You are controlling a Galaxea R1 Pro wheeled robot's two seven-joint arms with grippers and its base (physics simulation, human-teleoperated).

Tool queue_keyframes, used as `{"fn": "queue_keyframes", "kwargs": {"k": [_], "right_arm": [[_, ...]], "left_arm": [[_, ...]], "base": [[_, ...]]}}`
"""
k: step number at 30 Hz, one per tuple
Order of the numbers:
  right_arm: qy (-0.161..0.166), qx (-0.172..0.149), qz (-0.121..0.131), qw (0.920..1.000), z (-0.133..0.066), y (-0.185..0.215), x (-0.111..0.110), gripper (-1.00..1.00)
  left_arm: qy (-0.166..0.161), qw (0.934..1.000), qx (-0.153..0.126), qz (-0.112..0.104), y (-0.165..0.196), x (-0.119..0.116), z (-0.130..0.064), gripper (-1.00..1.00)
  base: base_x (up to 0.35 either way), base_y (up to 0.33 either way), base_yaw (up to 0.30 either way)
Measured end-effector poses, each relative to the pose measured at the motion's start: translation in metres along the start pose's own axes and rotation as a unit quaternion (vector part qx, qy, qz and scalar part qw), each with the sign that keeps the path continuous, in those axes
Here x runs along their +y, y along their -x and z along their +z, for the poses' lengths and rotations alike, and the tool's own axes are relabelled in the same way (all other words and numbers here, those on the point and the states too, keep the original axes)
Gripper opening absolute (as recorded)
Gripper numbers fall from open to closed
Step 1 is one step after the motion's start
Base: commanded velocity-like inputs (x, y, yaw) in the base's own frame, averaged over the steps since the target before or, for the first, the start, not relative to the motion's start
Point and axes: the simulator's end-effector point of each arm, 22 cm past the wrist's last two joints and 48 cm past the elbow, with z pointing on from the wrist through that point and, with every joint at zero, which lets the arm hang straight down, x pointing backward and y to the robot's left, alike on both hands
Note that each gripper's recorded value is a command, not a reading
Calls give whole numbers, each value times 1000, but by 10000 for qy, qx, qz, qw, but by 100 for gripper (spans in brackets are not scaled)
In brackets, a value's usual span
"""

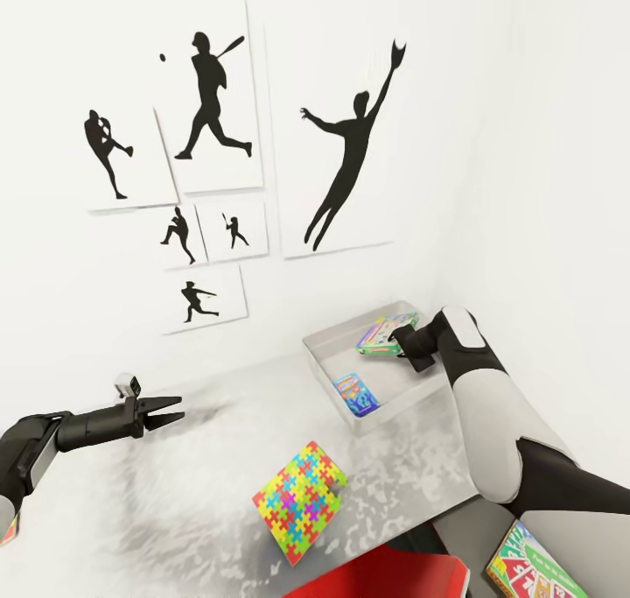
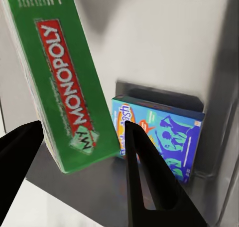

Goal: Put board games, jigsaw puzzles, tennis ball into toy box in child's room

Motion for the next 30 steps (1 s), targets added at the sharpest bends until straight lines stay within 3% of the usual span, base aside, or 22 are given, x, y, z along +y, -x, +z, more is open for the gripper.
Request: {"fn": "queue_keyframes", "kwargs": {"k": [30], "right_arm": [[-260, 28, 85, 9996, 27, 4, -22, -100]], "left_arm": [[83, 9997, 69, -215, -8, 24, 4, 100]], "base": [[0, 0, 0]]}}
